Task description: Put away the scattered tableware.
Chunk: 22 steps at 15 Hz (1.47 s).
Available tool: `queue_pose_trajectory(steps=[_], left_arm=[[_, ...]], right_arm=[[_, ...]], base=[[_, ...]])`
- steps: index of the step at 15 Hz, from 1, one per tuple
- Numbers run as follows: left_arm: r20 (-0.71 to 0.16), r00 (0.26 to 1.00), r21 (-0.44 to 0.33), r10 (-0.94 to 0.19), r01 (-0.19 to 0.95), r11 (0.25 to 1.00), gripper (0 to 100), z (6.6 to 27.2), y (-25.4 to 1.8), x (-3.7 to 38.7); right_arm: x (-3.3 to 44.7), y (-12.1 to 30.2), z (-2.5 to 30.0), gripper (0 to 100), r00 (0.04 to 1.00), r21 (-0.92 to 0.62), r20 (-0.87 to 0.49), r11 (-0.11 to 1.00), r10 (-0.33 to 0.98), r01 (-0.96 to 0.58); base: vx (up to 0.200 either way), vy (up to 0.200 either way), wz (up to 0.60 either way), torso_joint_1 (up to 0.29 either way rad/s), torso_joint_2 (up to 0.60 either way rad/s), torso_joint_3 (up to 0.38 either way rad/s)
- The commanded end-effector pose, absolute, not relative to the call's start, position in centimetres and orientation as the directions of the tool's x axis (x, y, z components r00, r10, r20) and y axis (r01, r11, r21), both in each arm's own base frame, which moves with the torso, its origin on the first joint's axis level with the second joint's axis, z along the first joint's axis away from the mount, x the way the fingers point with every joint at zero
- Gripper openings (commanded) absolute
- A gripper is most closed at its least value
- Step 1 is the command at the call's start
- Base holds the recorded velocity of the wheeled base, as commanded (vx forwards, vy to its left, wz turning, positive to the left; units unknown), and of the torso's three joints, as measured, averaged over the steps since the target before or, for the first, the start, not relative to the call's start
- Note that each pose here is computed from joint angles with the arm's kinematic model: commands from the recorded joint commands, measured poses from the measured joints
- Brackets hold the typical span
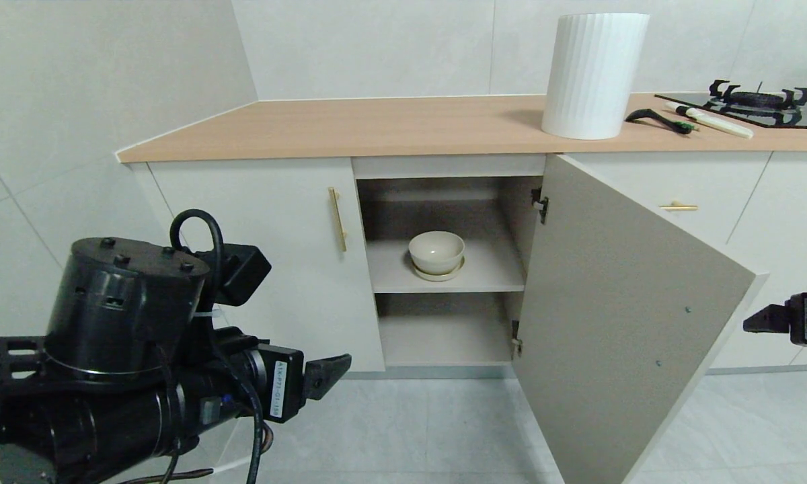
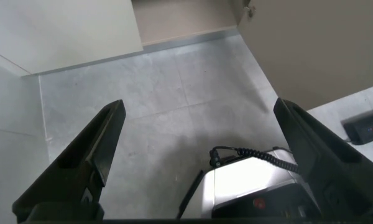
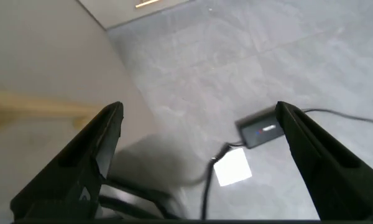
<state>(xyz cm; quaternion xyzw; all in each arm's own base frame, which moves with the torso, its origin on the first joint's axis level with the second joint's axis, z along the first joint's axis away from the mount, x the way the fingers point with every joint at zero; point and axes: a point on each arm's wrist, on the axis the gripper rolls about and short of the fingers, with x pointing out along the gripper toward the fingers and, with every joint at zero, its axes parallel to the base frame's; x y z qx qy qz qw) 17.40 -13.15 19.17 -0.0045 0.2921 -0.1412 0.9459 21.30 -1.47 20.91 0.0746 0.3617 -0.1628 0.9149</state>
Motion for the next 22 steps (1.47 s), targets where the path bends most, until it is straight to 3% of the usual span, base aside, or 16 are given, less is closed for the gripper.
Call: queue_pose_trajectory(steps=[1,15,22], left_arm=[[-0.551,0.79,-0.091,-0.269,0.264,0.96,100,19.2,-13.1,17.4],[-0.547,0.792,-0.093,-0.271,0.264,0.96,100,19.3,-13.1,17.3],[-0.539,0.796,-0.099,-0.275,0.264,0.959,100,19.5,-13.0,17.2]], right_arm=[[22.5,-1.3,19.8,100,0.663,0.029,-0.714,0.936,-0.226,0.35],[23.2,5.2,18.6,100,0.686,0.194,-0.727,0.95,-0.029,0.245],[22.7,9.8,18.4,100,0.699,0.232,-0.707,0.969,0.108,0.085]], base=[[0.0,0.0,0.0,0.0,0.0,0.0],[0.0,0.0,0.0,0.0,0.0,0.0],[0.0,0.0,0.0,0.0,0.0,0.0]])
